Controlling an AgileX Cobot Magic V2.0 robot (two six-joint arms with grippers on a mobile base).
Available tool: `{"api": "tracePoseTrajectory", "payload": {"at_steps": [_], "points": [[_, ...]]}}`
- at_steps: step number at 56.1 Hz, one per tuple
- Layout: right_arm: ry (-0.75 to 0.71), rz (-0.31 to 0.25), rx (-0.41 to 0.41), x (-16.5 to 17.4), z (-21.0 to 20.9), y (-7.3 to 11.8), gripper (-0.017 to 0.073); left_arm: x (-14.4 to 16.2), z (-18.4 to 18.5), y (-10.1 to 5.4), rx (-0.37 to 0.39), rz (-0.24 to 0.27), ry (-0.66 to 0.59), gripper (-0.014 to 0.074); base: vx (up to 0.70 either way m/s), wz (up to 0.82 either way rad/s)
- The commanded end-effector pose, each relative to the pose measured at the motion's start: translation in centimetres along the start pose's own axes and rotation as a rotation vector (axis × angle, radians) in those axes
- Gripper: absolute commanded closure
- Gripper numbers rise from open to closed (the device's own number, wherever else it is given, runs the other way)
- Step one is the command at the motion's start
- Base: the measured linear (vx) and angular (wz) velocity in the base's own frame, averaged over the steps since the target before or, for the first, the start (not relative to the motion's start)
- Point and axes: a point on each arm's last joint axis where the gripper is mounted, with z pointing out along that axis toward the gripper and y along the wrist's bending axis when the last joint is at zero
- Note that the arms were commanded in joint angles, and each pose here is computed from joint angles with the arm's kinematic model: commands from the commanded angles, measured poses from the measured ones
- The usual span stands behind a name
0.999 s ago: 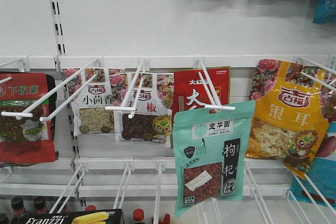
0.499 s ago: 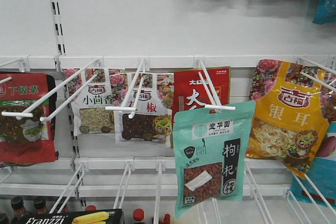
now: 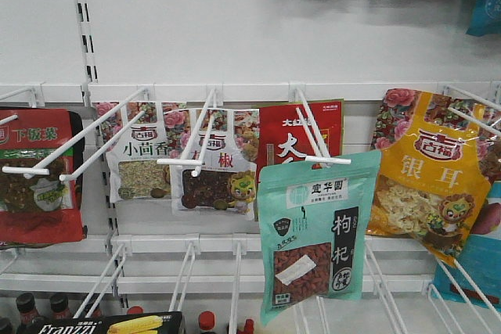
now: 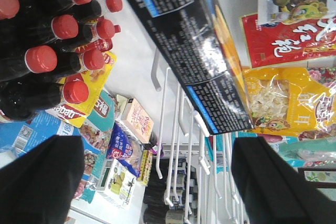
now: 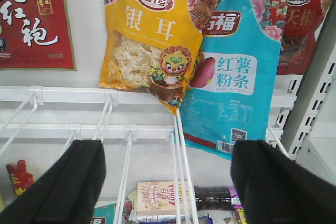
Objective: Pick snacks and fruit into basket
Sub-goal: 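Lift the black box with the left gripper and pull it back from the shelf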
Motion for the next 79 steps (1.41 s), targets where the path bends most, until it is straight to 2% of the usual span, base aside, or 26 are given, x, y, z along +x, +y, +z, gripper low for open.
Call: {"api": "tracePoseTrajectory", "payload": {"at_steps": [1, 12, 18, 25, 37, 53, 61, 79], "points": [[-0.107, -0.016, 0.005, -1.8, -0.2, -0.1, -0.0008, -0.1, 0.6, -1.8, 0.139, -0.008, -0.012, -0.0055, 0.00, 0.00], [-0.107, -0.016, 0.005, -1.8, -0.2, -0.1, -0.0008, -0.3, 2.3, -2.0, 0.215, -0.024, -0.037, -0.0055, 0.00, 0.00], [-0.107, -0.016, 0.005, -1.8, -0.2, -0.1, -0.0008, -0.3, 3.1, -1.9, 0.229, -0.027, -0.045, -0.0055, 0.00, 0.00], [-0.107, -0.016, 0.005, -1.8, -0.2, -0.1, -0.0008, -0.6, 3.7, -1.7, 0.245, -0.053, -0.078, -0.0055, 0.00, 0.00], [-0.107, -0.016, 0.005, -1.8, -0.2, -0.1, -0.0008, -0.6, 4.4, -1.3, 0.235, -0.053, -0.084, -0.0050, 0.00, 0.00], [-0.107, -0.016, 0.005, -1.8, -0.2, -0.1, -0.0008, -0.8, 6.5, -2.7, 0.259, -0.049, -0.088, -0.0036, 0.00, 0.00], [-0.107, -0.016, 0.005, -1.8, -0.2, -0.1, -0.0008, -0.8, 7.8, -2.7, 0.236, -0.049, -0.085, -0.0028, 0.00, 0.00], [-0.107, -0.016, 0.005, -1.8, -0.2, -0.1, -0.0008, -0.9, 10.3, -3.3, 0.244, -0.049, -0.090, -0.0006, 0.00, 0.00]]}}
